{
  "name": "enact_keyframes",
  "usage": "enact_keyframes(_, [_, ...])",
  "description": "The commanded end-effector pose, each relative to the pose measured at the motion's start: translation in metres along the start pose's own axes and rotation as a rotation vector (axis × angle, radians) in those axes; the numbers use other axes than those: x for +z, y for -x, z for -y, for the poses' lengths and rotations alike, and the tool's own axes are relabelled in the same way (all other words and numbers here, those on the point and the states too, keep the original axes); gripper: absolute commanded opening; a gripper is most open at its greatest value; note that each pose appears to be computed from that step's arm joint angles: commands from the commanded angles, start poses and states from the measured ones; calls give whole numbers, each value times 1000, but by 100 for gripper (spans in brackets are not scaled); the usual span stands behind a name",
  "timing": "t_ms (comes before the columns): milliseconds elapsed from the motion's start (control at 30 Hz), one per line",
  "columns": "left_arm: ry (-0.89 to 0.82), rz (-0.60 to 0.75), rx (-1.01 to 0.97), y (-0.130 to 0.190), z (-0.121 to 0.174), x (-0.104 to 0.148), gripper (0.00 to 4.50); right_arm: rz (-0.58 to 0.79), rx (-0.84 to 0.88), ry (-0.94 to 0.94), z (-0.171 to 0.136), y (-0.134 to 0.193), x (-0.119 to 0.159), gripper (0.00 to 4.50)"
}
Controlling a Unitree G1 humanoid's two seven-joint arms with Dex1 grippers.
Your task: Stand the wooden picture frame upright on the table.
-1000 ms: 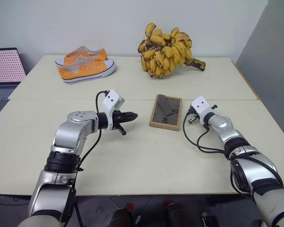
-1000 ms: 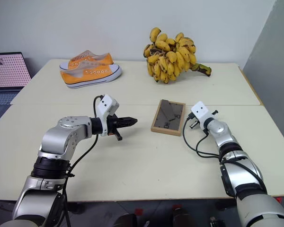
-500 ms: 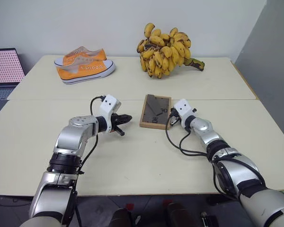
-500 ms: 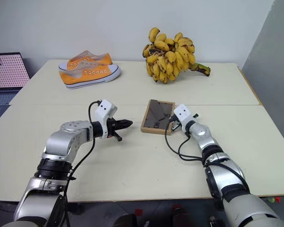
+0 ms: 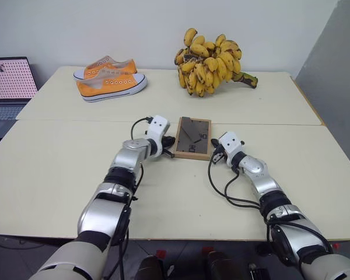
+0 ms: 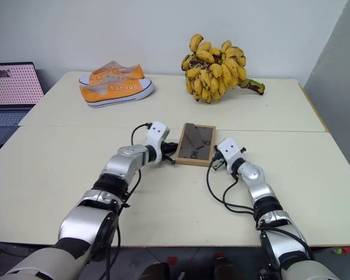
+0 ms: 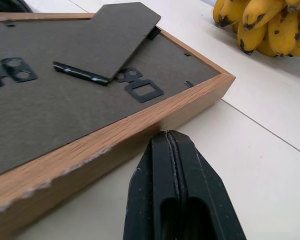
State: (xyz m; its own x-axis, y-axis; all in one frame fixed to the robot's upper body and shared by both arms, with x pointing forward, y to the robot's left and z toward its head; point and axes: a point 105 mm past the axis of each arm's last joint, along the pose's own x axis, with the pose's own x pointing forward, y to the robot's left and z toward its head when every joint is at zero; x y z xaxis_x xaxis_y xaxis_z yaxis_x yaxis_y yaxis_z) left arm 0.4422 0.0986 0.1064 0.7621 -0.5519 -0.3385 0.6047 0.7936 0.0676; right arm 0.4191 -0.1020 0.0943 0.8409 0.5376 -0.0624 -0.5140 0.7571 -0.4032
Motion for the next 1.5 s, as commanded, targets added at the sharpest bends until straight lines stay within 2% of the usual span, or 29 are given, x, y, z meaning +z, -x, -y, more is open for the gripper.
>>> enact_keyframes(33, [-24, 32, -57, -11, 19, 10, 6, 25, -14, -11, 2, 1, 10, 0])
enact_keyframes(233, [-33, 34, -94, -4, 20, 8, 6, 31, -20, -24, 1, 4, 14, 0])
enact_keyframes(433, [-28, 6, -130, 18, 19, 1, 6, 49, -15, -28, -2, 13, 21, 0])
enact_keyframes(667, [-84, -52, -242, 74, 45, -13, 6, 77, 37, -62, -19, 50, 36, 0])
enact_keyframes(833, [-88, -72, -236, 93, 50, -16, 6, 56, 64, -89, -26, 70, 38, 0])
enact_keyframes(900, [-72, -72, -193, 90, 42, -16, 6, 41, 54, -69, -20, 68, 36, 0])
enact_keyframes(1067, [-58, -48, -48, 78, 12, -8, 6, 14, -27, -11, 17, 52, 31, 0])
enact_keyframes(1167, [-53, -17, -25, 67, 6, 2, 6, -7, -48, 17, 32, 43, 26, 0])
enact_keyframes(1300, [-52, 34, -45, 44, 15, 16, 6, -20, -32, 14, 31, 30, 19, 0])
enact_keyframes(1500, [-54, 68, -156, 22, 53, 23, 6, 3, 33, -8, 4, 18, 19, 0])
